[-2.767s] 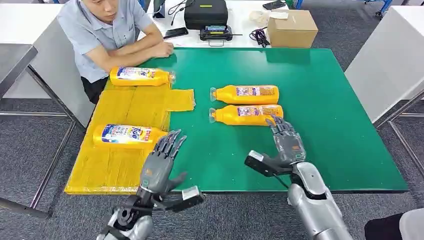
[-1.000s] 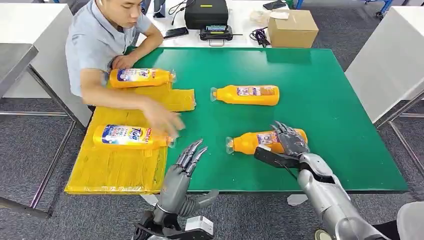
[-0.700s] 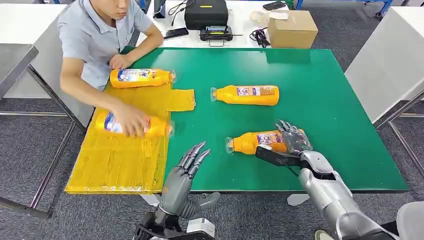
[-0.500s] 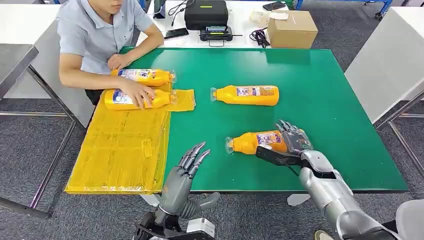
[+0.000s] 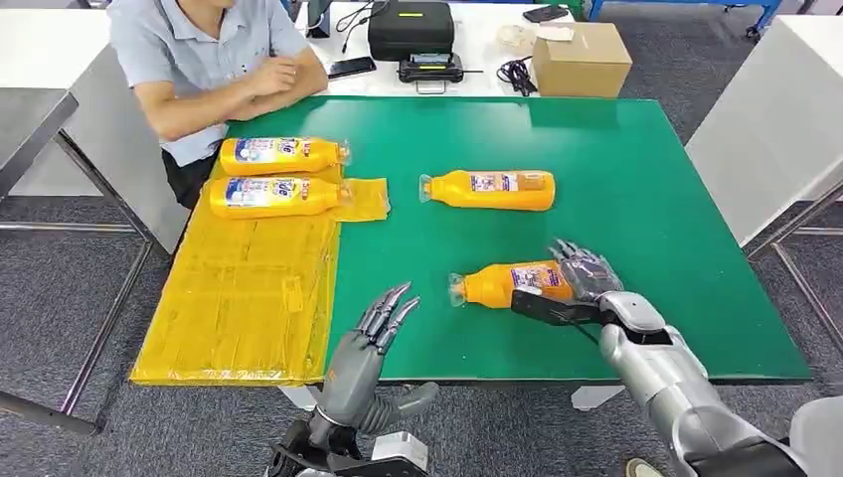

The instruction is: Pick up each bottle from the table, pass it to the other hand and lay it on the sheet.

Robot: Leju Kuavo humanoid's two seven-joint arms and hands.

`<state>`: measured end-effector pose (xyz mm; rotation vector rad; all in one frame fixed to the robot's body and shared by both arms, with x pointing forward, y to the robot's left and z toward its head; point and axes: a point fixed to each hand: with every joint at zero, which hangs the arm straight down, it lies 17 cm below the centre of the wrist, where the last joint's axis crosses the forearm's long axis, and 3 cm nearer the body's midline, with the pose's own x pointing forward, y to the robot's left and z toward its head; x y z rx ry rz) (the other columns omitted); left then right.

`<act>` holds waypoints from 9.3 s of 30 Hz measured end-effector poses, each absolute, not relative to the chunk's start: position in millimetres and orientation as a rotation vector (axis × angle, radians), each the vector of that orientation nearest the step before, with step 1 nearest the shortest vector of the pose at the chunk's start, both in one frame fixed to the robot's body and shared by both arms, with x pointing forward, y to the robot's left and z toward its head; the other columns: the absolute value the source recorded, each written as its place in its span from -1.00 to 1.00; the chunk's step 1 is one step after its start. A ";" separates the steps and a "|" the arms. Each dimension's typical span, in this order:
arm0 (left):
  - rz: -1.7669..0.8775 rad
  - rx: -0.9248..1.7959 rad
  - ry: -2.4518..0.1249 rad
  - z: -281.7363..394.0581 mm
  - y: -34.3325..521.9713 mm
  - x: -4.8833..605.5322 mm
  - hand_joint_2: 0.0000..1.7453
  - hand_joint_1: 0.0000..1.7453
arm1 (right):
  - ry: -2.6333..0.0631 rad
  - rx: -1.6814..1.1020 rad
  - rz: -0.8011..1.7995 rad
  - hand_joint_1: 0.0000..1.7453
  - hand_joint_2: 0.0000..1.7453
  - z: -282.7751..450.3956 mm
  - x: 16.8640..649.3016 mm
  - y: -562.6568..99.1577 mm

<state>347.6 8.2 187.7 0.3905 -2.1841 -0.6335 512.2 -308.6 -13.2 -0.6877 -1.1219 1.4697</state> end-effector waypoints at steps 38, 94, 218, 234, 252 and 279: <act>0.284 -0.286 -1.643 112.4 55.6 392.7 1.00 -1.00 | -1.631 0.079 0.802 1.00 1.00 73.4 460.9 -178.5; 0.257 -0.283 -1.864 201.7 38.6 480.2 1.00 -1.00 | -1.654 0.418 1.124 1.00 1.00 148.7 470.5 -21.6; -1.261 1.106 -1.589 93.5 83.4 519.8 1.00 -1.00 | -1.660 0.196 0.916 -1.00 1.00 81.4 479.4 -86.3; -0.766 0.966 -2.198 220.6 66.2 377.8 1.00 -1.00 | -1.839 -0.502 0.821 -1.00 1.00 119.7 450.8 -261.3; -0.052 0.333 -2.090 214.4 105.7 358.7 1.00 -1.00 | -1.602 -1.187 1.085 -1.00 1.00 133.5 443.0 -408.3; 0.002 0.187 -2.136 224.2 91.1 369.1 1.00 -1.00 | -1.682 -0.505 1.152 -1.00 1.00 100.4 491.5 -266.0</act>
